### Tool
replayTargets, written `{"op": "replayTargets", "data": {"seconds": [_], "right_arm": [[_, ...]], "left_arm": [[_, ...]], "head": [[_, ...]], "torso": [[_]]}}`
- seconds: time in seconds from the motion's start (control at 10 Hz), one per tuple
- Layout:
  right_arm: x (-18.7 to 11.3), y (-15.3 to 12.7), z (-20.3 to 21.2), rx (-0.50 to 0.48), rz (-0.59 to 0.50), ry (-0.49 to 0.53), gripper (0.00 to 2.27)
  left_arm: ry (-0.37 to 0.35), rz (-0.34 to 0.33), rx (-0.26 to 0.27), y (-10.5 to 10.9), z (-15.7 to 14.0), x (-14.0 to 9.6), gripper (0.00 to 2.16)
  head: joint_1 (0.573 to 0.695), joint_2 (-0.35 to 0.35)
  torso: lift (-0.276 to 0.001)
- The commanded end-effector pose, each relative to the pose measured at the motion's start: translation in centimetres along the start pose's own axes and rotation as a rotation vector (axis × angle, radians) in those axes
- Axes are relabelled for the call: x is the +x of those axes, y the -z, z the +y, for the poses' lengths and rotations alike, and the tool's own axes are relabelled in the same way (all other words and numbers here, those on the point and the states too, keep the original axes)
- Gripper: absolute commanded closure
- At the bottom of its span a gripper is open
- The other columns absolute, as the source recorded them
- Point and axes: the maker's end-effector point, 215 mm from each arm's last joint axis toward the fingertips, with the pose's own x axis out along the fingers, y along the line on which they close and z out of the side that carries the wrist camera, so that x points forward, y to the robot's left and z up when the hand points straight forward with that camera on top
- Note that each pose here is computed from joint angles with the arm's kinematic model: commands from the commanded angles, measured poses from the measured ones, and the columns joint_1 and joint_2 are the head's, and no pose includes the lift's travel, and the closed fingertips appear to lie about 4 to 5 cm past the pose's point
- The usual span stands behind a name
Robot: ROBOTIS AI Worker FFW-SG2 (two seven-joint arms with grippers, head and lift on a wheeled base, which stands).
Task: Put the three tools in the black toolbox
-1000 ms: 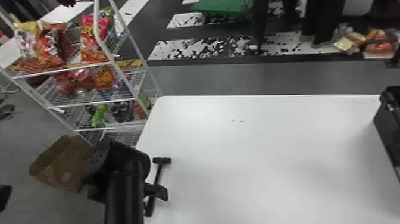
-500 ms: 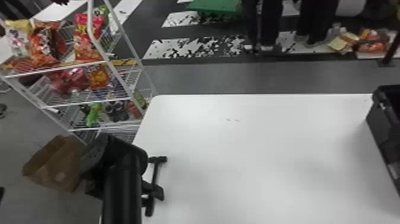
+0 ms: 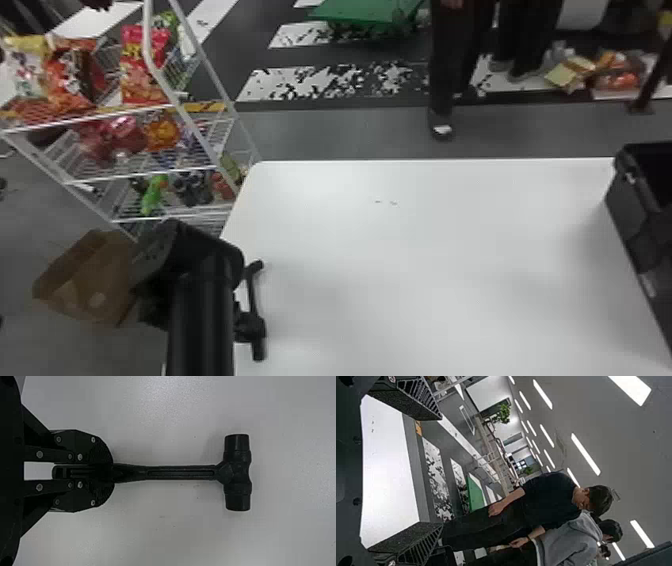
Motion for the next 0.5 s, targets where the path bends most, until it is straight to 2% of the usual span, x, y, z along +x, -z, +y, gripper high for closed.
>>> {"op": "replayTargets", "data": {"seconds": [0.0, 0.3, 0.4], "right_arm": [[0.0, 0.0, 0.0, 0.0, -0.001, 0.001, 0.05], [0.1, 0.0, 0.2, -0.003, 0.0, -0.003, 0.05], [0.1, -0.1, 0.2, -0.004, -0.001, -0.002, 0.05]], "left_arm": [[-0.007, -0.012, -0.017, 0.0, 0.5, -0.2, 1.72], [0.016, -0.083, -0.009, -1.7, -0.9, -1.6, 1.72], [0.029, -0.115, 0.011, -2.6, -2.0, -2.3, 1.72]], "head": [[0.695, 0.287], [0.695, 0.29], [0.695, 0.297]], "torso": [[-0.055], [-0.055], [-0.055]]}}
